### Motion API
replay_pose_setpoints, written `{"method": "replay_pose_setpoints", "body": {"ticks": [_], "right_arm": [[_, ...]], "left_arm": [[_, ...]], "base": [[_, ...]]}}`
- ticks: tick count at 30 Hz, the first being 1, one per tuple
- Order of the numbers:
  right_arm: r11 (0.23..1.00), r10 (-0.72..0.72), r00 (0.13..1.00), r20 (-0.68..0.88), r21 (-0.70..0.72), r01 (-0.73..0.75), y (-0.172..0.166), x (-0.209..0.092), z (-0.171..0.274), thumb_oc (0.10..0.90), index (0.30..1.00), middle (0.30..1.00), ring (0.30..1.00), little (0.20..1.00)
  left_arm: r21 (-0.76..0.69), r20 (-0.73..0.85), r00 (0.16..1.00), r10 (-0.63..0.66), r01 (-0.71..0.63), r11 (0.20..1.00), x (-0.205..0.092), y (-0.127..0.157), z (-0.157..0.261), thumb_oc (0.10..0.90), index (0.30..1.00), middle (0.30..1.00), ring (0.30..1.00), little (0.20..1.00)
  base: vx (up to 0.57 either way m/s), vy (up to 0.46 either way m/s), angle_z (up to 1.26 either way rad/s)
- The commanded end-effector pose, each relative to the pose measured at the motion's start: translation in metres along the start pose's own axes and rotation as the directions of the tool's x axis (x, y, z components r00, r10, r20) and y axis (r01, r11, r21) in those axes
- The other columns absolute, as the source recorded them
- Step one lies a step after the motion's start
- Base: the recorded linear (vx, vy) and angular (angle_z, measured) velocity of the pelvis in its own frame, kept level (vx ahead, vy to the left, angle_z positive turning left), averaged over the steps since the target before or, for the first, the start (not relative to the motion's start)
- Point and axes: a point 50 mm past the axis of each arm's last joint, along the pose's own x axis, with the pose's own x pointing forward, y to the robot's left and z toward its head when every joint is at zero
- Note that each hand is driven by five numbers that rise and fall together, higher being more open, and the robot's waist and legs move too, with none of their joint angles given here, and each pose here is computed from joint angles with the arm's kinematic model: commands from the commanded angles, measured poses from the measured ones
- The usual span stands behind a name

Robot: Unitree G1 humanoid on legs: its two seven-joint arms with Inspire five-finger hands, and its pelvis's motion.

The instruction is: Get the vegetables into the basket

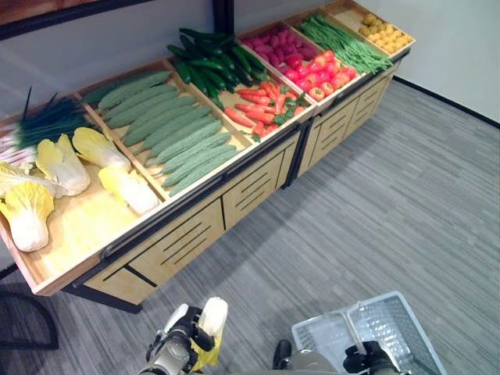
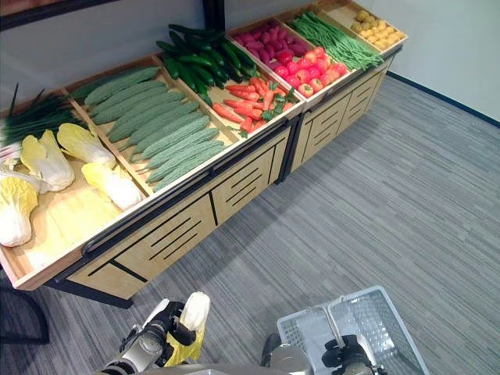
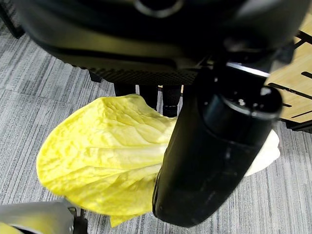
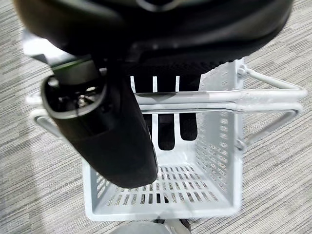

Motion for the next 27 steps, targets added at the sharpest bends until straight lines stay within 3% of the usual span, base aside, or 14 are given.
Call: {"method": "replay_pose_setpoints", "body": {"ticks": [1,15,27], "right_arm": [[0.999,-0.029,0.996,0.08,-0.038,0.032,-0.01,0.004,0.022,0.4,0.3,0.3,0.3,0.3],[0.995,-0.02,0.99,0.143,-0.093,0.034,-0.013,0.007,0.046,0.4,0.3,0.3,0.3,0.3],[0.999,-0.033,0.962,0.272,-0.016,0.039,-0.014,0.004,0.091,0.4,0.3,0.3,0.3,0.3]], "left_arm": [[-0.029,0.135,0.987,0.088,-0.085,0.996,0.005,0.024,0.032,0.4,0.3,0.3,0.3,0.3],[-0.082,0.185,0.978,0.1,-0.086,0.993,0.002,0.023,0.04,0.4,0.3,0.3,0.3,0.3],[-0.06,0.251,0.951,0.183,-0.173,0.983,0.004,0.058,0.053,0.4,0.3,0.3,0.3,0.3]], "base": [[-0.07,-0.069,-0.34],[0.04,0.146,-0.93],[-0.03,0.195,-0.59]]}}
